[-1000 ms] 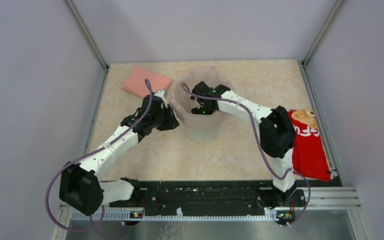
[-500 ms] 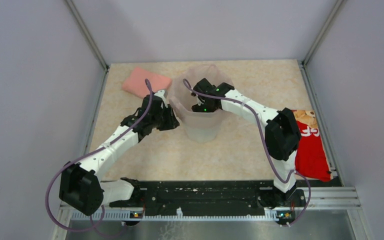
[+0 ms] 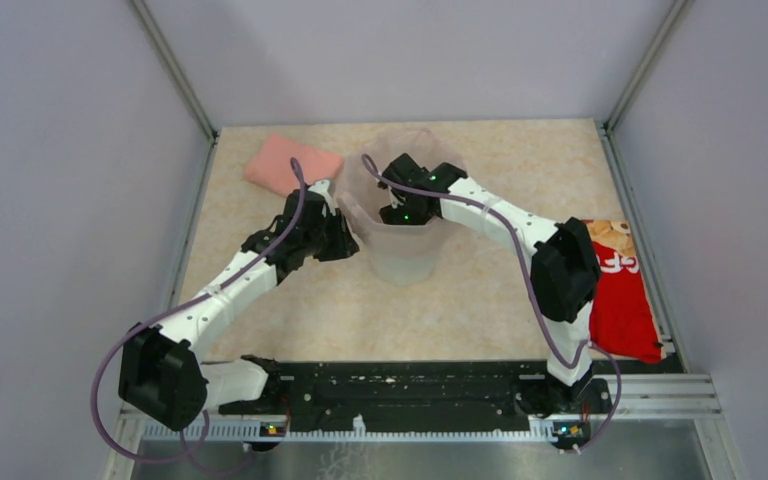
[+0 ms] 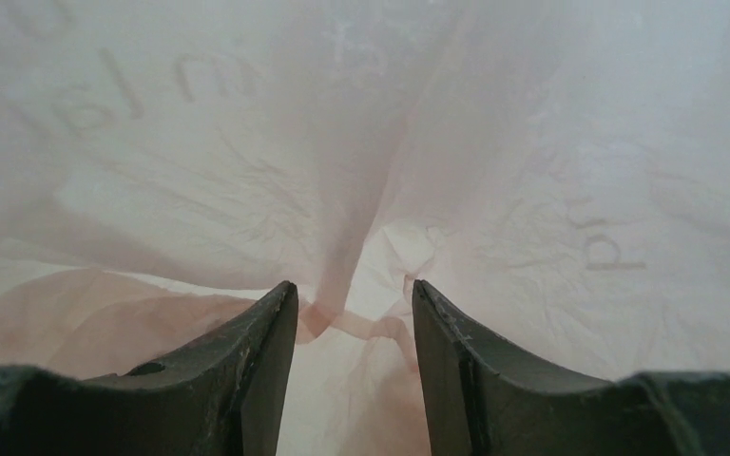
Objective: Put the trash bags into the trash bin
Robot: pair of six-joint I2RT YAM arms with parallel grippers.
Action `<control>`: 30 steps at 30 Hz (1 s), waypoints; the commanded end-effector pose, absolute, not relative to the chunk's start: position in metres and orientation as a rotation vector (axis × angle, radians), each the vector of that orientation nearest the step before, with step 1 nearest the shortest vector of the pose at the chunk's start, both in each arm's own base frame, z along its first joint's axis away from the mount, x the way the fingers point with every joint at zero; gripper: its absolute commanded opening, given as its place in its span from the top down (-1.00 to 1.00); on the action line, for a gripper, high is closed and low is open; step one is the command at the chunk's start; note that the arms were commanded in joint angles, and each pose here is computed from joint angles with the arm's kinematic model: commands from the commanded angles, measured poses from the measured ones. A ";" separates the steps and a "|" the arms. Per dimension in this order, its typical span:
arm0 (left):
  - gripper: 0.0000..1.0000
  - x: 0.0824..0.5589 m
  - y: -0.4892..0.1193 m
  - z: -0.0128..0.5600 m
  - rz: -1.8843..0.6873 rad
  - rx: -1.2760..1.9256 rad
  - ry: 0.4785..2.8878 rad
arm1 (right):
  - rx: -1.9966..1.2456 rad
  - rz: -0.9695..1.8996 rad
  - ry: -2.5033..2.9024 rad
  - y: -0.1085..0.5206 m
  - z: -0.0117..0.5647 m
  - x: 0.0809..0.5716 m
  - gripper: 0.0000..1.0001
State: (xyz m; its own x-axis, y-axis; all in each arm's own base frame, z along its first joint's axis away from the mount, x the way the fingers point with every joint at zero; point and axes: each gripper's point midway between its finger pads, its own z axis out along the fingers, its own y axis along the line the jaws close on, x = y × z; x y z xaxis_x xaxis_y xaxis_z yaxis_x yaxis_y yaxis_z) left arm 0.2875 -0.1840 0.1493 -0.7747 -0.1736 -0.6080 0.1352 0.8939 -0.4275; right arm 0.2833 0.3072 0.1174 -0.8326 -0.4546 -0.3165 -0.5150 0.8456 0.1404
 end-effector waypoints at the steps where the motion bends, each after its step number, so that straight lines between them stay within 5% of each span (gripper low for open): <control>1: 0.23 0.299 -0.191 0.166 -0.636 -0.006 2.321 | -0.706 0.352 2.643 0.317 0.159 0.291 0.03; 30: 0.21 0.303 -0.180 0.172 -0.560 -0.026 2.321 | -0.655 0.474 2.500 0.313 0.231 0.300 0.03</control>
State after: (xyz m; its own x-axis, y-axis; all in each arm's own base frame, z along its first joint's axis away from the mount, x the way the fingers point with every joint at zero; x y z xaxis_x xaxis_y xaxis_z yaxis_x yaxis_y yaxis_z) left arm 0.2899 -0.1807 0.1510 -0.7704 -0.1730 -0.6136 0.1246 0.9031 -0.4110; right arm 0.2986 0.3106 0.1750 -0.8070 -0.4052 -0.4296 -0.5117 0.8430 0.1661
